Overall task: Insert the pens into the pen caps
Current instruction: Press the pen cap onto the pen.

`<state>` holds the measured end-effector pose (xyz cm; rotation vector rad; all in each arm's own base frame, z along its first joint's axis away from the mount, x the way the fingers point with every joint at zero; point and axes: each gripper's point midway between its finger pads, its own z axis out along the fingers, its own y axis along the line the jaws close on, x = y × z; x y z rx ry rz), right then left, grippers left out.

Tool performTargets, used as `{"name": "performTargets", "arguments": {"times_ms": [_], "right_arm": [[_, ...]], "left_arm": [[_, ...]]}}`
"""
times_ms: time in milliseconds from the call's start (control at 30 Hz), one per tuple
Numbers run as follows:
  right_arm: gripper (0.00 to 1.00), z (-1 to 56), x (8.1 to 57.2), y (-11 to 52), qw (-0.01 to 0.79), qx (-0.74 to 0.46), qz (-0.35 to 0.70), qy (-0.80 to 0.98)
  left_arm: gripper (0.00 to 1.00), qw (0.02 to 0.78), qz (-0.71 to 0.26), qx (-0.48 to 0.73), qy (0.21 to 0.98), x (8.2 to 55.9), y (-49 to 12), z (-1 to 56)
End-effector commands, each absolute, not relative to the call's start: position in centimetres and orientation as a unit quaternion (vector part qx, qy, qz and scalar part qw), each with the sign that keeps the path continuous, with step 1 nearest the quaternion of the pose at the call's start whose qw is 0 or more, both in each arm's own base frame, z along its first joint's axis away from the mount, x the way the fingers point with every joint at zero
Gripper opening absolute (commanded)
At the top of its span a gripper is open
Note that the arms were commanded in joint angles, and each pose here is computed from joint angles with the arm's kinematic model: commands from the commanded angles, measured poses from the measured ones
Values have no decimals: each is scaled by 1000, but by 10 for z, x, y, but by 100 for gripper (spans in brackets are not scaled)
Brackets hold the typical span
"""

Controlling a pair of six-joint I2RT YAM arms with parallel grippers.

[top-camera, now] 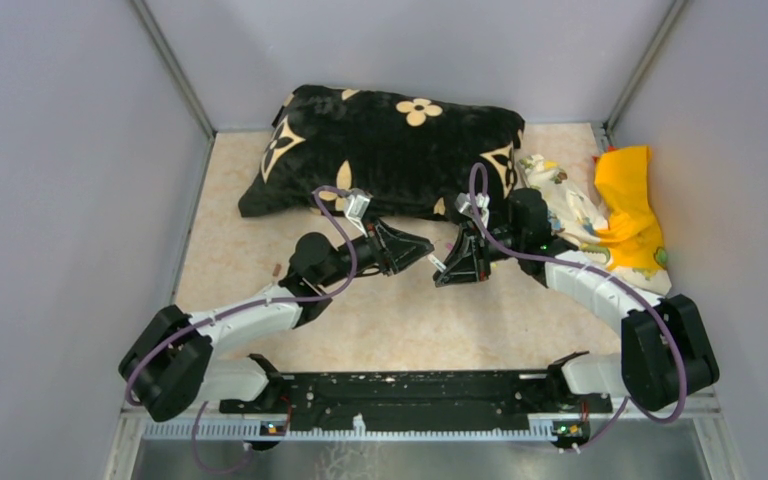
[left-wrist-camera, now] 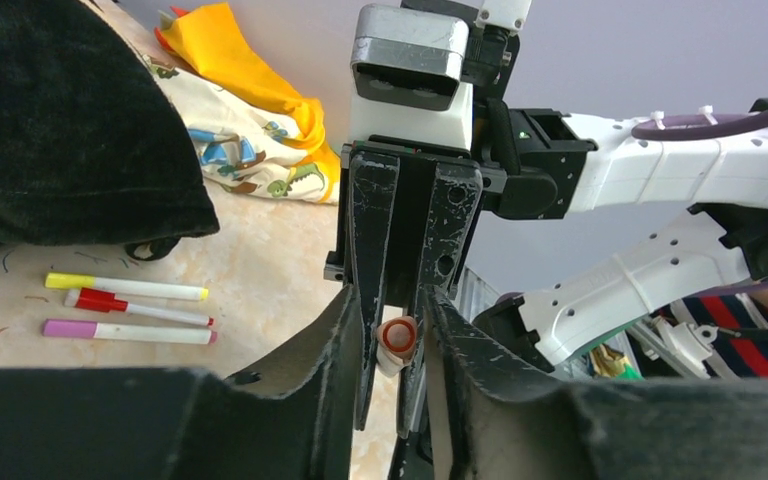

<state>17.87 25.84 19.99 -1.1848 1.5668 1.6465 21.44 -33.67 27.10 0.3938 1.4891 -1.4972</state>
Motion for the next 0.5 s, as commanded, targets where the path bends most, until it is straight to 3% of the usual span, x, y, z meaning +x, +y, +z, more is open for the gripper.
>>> {"name": "performTargets", "arguments": {"times_ms": [0, 233, 467], "right_arm": [[0, 219, 182, 261, 308, -471, 614, 554], [0, 220, 183, 261, 311, -470, 611, 556], [0, 222, 204, 262, 342, -448, 577, 592]], "left_arm": [[28, 477, -627, 177, 590, 211, -340, 284], [0, 448, -637, 186, 599, 204, -344, 273], [0, 403, -631, 179, 638, 184, -359, 236]]}}
